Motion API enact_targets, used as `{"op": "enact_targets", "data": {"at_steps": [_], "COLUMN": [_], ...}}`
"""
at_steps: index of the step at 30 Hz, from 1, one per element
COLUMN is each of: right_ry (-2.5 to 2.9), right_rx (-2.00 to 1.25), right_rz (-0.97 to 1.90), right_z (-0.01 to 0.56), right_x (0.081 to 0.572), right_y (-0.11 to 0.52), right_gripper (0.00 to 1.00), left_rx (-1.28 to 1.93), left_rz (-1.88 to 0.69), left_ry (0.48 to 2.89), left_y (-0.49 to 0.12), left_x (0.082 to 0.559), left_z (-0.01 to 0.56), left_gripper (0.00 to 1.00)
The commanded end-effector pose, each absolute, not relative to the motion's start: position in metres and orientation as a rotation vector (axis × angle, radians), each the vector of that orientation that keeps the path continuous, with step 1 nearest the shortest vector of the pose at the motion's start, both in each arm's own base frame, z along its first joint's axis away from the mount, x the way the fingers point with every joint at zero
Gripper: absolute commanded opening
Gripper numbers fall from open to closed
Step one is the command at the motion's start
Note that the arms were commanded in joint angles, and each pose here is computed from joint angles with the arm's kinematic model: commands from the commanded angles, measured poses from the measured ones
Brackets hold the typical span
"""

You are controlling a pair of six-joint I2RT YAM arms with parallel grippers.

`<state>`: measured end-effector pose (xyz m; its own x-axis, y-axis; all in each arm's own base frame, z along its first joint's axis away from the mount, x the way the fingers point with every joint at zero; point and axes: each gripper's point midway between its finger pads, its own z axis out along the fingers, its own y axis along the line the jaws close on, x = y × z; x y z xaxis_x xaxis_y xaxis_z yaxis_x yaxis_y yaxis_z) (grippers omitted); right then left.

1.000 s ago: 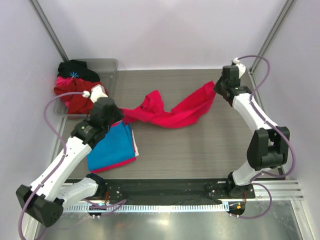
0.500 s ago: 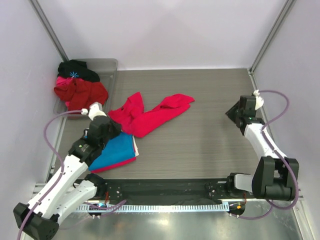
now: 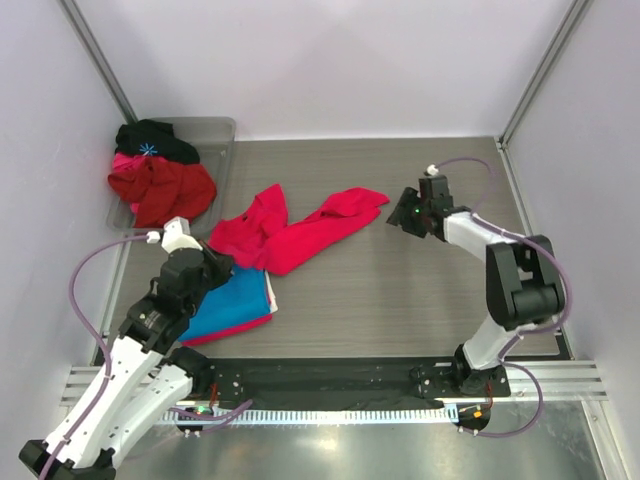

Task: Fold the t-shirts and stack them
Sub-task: Flatten the tshirt out

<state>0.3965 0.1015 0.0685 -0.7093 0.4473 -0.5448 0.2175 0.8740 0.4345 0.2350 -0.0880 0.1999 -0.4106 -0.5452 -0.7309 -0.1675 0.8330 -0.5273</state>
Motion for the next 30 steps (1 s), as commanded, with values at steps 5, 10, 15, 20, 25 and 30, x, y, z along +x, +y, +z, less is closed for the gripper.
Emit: {"op": "enact_targets", "data": {"at_steps": [5, 10, 15, 20, 25, 30], "right_ry": [2.336, 2.301, 2.236, 2.227, 2.255, 2.265], "right_rx": [0.318, 0.221, 0.143, 0.031, -0.013, -0.03], "right_rz": [0.567, 0.641, 0.772, 0.824, 0.854, 0.899], "right_z": [0.085, 0.105, 0.133, 0.141, 0.134, 0.139], "right_x": [0.442, 0.444, 0.431, 0.42, 0.412, 0.399], "right_y": [0.175, 0.215, 0.249, 0.277, 0.298, 0.333], "right_gripper": [0.57, 0.56, 0.57, 0.6, 0.61, 0.62], "left_rx": [-0.538, -0.549, -0.579, -0.594, -0.584, -0.579], "left_rz": [-0.464, -0.454, -0.461, -0.472, -0.484, -0.492], "left_ry": [1.845, 1.745, 1.667, 1.65, 1.689, 1.742], "left_y": [-0.069, -0.05, -0.037, -0.035, -0.041, -0.049], "left_x": [0.223, 0.208, 0.198, 0.195, 0.195, 0.199], "left_z": [0.262, 0.302, 0.315, 0.312, 0.294, 0.27], "left_gripper": [0.0, 0.0, 0.0, 0.0, 0.0, 0.0]}}
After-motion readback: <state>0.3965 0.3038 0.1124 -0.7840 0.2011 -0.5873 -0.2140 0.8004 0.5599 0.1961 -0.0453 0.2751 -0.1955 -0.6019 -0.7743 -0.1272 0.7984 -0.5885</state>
